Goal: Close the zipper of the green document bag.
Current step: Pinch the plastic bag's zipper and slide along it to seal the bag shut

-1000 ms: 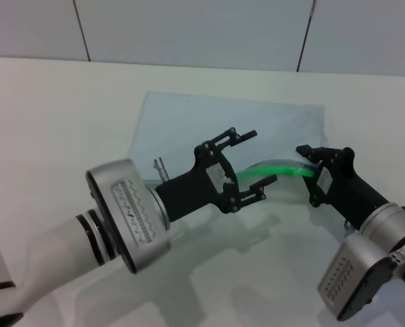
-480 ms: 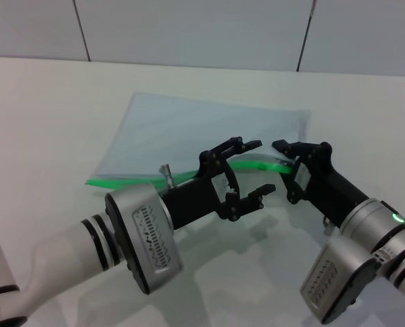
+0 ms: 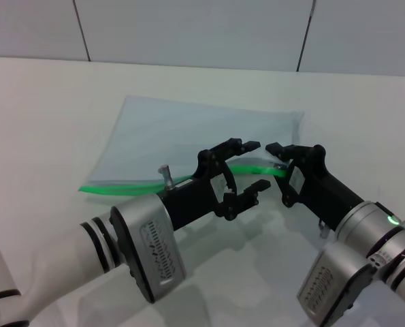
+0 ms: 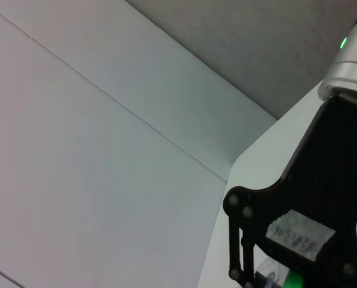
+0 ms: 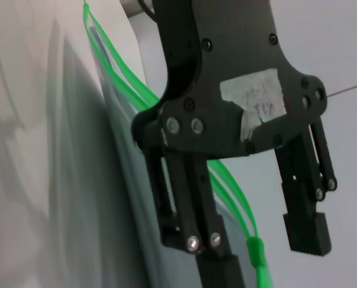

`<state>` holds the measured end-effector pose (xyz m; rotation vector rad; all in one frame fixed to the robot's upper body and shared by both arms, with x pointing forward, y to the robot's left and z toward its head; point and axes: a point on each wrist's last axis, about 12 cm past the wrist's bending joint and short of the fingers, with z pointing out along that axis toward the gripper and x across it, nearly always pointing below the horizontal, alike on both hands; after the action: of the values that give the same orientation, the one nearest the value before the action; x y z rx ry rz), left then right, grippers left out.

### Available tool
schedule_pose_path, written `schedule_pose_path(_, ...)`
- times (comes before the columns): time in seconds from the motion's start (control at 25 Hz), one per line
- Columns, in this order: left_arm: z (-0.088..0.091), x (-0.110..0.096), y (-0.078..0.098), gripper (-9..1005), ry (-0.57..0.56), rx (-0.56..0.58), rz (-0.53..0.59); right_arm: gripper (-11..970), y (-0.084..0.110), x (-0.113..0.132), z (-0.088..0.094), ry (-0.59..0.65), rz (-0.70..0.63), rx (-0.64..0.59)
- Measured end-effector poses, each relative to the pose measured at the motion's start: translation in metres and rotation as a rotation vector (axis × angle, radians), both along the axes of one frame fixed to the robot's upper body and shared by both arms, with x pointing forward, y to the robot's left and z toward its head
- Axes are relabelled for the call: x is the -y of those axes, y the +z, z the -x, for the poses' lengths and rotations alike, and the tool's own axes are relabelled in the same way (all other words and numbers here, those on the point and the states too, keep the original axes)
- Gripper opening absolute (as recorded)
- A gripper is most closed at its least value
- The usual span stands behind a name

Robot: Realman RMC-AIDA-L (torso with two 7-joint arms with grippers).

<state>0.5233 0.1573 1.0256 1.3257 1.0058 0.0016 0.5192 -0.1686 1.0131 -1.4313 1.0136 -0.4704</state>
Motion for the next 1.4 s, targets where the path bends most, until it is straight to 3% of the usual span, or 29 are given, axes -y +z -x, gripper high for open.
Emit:
schedule_pose_path(0.4, -0.0012, -0.0021, -0.0002, 615, 0.025, 0.048, -0.029, 50, -0.0002, -0.0028, 0.0022, 0.013, 0.008, 0.007)
schedule_pose_path(0.6, -0.0017, -0.0028, 0.0001, 620, 0.034, 0.062, -0.036, 50, 0.0004, -0.0043, 0.0027, 0.017, 0.013, 0.014)
schedule_pose_path(1.4, 0.0038, 0.0023, -0.0014, 478, 0.009, 0.129, -0.09, 50, 0.0001, -0.0047, 0.0022, 0.018, 0.018, 0.01)
